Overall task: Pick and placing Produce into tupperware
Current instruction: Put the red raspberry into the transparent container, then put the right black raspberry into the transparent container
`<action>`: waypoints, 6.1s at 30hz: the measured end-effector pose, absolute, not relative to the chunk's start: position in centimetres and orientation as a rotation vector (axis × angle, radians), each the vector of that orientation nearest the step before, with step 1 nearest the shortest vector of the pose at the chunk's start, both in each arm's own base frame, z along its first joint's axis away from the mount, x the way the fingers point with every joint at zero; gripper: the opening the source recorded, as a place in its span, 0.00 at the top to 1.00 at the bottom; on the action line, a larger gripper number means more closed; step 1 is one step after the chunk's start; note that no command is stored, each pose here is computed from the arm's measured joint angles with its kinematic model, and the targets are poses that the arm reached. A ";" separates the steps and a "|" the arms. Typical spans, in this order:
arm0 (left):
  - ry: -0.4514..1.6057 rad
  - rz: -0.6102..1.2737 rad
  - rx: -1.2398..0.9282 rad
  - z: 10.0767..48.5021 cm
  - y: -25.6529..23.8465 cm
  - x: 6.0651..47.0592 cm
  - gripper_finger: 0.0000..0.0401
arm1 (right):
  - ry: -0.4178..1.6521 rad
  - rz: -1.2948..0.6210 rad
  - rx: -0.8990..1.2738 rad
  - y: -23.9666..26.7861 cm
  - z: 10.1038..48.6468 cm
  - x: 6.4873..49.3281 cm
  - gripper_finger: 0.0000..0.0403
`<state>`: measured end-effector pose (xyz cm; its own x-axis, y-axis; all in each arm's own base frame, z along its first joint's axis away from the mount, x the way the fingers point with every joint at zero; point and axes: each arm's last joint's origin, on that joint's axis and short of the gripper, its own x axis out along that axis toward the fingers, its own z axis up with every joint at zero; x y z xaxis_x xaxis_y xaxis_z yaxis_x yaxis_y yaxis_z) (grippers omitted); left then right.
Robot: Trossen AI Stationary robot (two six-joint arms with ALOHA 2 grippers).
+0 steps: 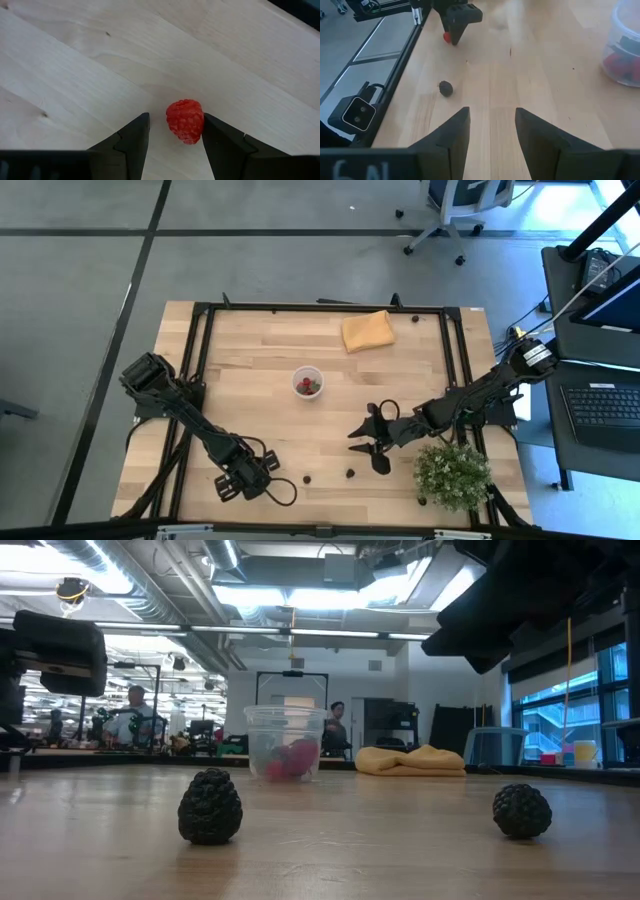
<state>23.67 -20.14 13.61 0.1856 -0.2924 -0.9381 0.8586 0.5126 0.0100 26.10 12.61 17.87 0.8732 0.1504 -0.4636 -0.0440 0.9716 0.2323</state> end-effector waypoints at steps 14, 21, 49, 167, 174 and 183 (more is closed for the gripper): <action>1.081 -0.929 0.611 13.6 -20.5 23.6 0.75 | 0.502 0.100 0.223 12.6 17.9 26.1 0.60; 1.064 -0.899 0.553 13.1 -20.3 23.4 0.75 | 0.502 0.100 0.225 12.6 17.9 26.1 0.60; 0.888 -0.294 0.196 21.0 -9.5 27.3 0.77 | 0.495 0.090 0.281 12.6 18.0 26.1 0.60; 0.105 -0.067 -0.072 25.8 -13.1 24.5 0.68 | 0.533 0.277 -0.100 14.7 19.2 27.5 0.28; 0.104 -0.005 -0.067 25.6 -12.9 24.4 0.68 | 0.650 0.413 -0.095 15.8 15.3 28.3 0.28; 0.105 0.013 -0.062 25.6 -12.6 24.5 0.68 | 0.710 0.417 -0.111 16.1 12.5 28.8 0.28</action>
